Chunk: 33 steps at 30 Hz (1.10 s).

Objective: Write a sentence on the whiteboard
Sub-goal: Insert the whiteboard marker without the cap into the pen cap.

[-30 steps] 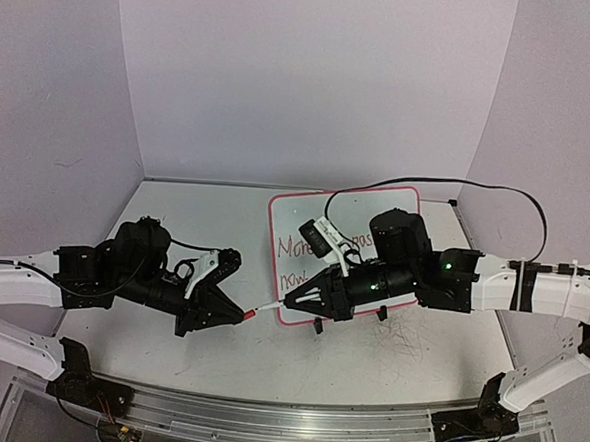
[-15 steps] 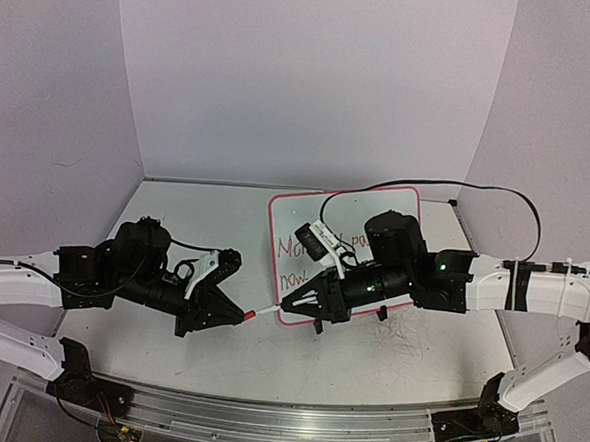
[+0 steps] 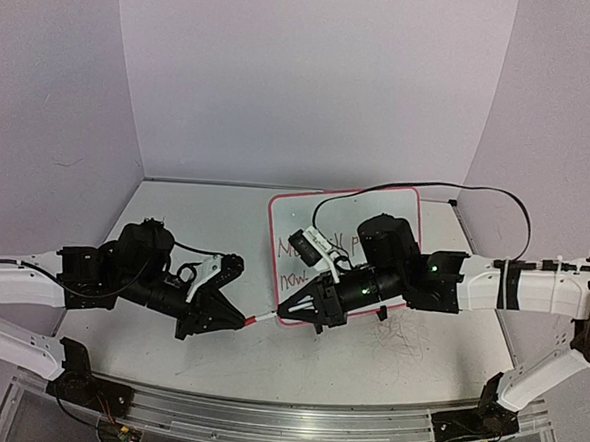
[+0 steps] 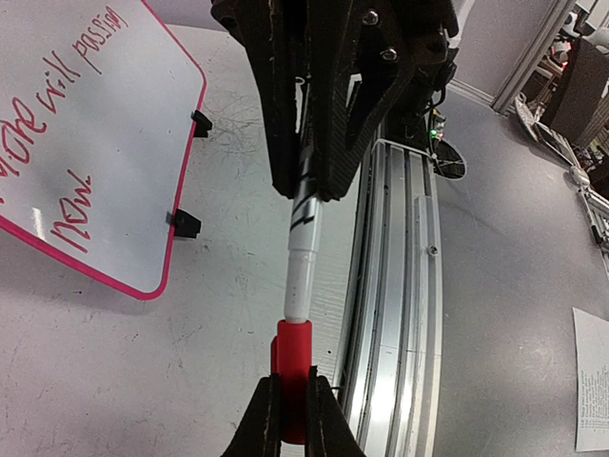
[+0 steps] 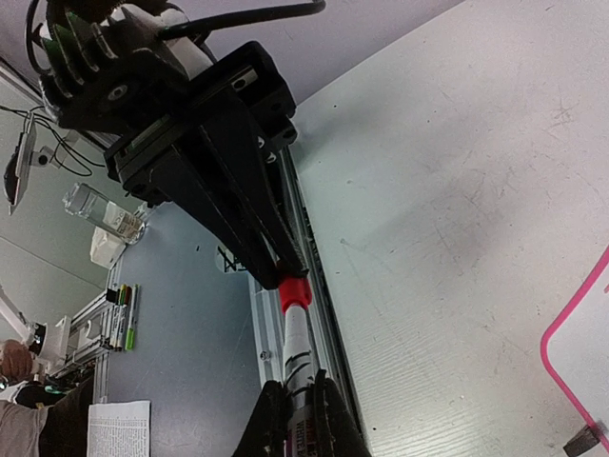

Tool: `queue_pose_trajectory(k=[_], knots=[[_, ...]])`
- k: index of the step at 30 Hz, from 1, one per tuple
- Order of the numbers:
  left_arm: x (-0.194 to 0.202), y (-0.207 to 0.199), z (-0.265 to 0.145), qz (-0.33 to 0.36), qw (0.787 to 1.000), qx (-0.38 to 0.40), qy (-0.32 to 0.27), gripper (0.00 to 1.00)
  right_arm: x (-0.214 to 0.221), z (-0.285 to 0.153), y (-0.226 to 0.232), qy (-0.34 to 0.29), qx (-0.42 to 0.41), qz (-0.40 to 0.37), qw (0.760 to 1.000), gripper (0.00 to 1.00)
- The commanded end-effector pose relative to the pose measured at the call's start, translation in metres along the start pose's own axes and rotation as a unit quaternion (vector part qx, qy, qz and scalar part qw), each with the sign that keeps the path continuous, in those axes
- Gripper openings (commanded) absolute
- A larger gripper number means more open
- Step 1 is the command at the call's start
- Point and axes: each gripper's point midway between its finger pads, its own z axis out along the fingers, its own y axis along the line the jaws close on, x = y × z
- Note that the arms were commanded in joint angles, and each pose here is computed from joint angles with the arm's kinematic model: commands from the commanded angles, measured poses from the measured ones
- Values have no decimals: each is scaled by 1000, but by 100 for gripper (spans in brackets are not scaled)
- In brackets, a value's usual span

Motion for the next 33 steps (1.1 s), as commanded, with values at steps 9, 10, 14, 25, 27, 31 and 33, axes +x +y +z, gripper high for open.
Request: queue_pose_trajectory(k=[9, 10, 14, 25, 27, 31, 33], knots=[[-31, -11, 4, 38, 999, 30, -19, 0, -5, 9, 13, 14, -55, -34, 998, 0], [-32, -10, 5, 40, 999, 31, -19, 0, -4, 10, 13, 16, -56, -34, 998, 0], [-37, -9, 8, 47, 998, 30, -20, 0, -1, 11, 13, 21, -62, -33, 997, 0], [-50, 2, 11, 62, 998, -4, -28, 0, -1, 14, 13, 20, -71, -23, 997, 0], [-53, 4, 10, 66, 997, -13, -32, 0, -1, 14, 15, 18, -77, -18, 997, 0], [-58, 5, 9, 74, 996, -24, -38, 0, -3, 16, 14, 12, -80, -6, 997, 0], [-60, 5, 11, 79, 996, -30, -39, 0, -4, 17, 14, 10, -81, 1, 997, 0]])
